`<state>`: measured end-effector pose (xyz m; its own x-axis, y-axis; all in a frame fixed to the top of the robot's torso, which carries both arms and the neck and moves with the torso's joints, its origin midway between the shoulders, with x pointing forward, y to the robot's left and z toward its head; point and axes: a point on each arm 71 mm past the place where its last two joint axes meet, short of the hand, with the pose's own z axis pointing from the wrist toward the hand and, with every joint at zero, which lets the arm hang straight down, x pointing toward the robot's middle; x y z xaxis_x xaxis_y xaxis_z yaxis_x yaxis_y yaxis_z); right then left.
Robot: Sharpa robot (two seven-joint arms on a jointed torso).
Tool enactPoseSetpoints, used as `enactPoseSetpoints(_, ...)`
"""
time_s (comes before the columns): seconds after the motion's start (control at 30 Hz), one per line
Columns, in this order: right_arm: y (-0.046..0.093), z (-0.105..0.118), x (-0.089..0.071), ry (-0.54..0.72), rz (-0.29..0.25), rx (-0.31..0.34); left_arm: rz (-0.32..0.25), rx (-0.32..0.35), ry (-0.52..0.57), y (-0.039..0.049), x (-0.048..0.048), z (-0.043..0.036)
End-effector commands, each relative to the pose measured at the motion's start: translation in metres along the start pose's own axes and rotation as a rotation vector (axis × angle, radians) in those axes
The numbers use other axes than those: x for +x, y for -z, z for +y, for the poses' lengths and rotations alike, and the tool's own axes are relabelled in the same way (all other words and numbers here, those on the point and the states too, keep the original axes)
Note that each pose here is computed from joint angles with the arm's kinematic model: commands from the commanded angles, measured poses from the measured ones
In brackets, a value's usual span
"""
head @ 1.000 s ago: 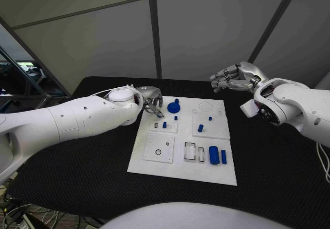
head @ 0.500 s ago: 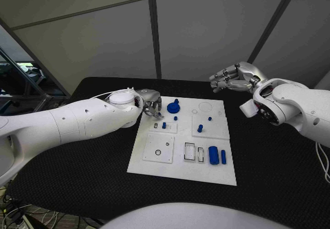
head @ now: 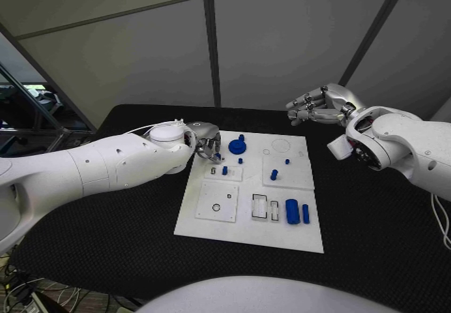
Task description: Assemble the parts on the task board
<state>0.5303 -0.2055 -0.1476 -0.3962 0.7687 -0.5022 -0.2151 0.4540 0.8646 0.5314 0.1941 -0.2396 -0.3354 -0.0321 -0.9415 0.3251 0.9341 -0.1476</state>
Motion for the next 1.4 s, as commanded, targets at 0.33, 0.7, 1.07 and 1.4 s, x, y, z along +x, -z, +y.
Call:
enactPoseSetpoints(0.33,-0.0004,0.002,-0.0002,0.0,0.002,-0.013,0.0,-0.008,-0.006,-0.0034,0.0002,0.0025)
enactPoseSetpoints(0.7,-0.0006,0.0024,0.0003,0.0,0.003,-0.014,0.011,-0.006,0.025,-0.006,0.0011,0.0033)
enactPoseSetpoints(1.07,-0.0003,0.0021,-0.0001,0.0,0.003,-0.013,0.011,-0.01,0.038,-0.0046,0.0011,0.0067)
enactPoseSetpoints(1.4,0.0003,0.0016,-0.001,0.001,0.001,-0.012,-0.019,-0.003,0.046,-0.0019,-0.0011,0.0096)
